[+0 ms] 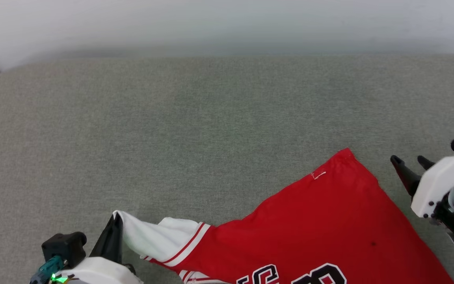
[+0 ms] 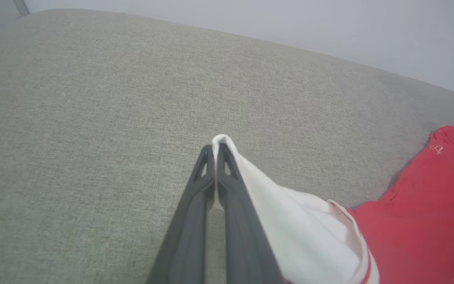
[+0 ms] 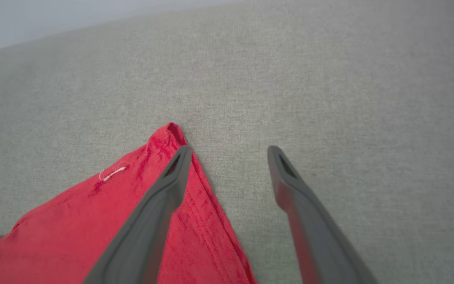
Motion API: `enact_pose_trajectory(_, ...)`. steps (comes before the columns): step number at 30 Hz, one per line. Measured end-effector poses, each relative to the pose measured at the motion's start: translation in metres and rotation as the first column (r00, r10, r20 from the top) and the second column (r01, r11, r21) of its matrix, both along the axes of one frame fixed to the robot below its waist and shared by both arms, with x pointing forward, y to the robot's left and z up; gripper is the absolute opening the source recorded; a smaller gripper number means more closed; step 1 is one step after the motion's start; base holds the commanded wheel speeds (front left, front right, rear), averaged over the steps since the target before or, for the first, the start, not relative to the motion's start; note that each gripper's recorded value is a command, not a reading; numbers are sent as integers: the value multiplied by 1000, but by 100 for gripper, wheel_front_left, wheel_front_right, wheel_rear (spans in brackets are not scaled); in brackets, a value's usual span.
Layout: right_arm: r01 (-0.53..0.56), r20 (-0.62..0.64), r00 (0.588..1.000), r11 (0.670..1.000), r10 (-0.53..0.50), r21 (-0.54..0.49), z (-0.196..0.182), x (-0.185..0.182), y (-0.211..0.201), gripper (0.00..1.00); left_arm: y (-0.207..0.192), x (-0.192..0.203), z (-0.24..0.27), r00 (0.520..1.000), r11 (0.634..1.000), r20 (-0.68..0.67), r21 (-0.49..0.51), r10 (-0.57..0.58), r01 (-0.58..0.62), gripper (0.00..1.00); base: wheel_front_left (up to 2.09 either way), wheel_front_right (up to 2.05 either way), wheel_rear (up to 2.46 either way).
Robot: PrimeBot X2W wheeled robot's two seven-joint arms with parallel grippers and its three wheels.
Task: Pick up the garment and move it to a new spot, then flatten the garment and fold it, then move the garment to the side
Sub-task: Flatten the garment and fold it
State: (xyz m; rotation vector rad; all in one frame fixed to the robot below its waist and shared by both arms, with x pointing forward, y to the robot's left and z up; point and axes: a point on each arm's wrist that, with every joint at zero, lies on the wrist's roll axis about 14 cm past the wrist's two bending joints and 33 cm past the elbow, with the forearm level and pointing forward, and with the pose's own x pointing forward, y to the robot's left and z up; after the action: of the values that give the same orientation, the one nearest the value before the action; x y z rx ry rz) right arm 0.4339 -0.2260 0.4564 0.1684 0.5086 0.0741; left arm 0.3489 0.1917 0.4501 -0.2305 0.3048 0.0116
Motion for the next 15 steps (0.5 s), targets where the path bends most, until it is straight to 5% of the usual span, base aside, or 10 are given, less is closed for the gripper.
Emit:
enact_pose_trajectory(4, -142, -211, 968, 989, 133, -29, -26, 17, 30, 100, -3, 10, 1, 1000, 1000, 18, -7, -3, 3, 0, 0, 0, 0)
enact_pose_trajectory(10, -281, -482, 847, 958, 224, -49, -61, 25, 53, 100, -6, 22, -5, 1000, 1000, 21, -17, -1, 1, 0, 0, 0, 0)
enact_pose_trajectory(11, -321, -550, 800, 946, 241, -53, -76, 30, 62, 100, -5, 26, -12, 1000, 1000, 11, -20, 3, -3, 0, 0, 0, 0)
enact_pose_trajectory(15, -349, -625, 741, 936, 246, -45, -92, 32, 68, 100, -3, 28, -21, 1000, 1000, -4, -25, 14, -14, 0, 0, 0, 0)
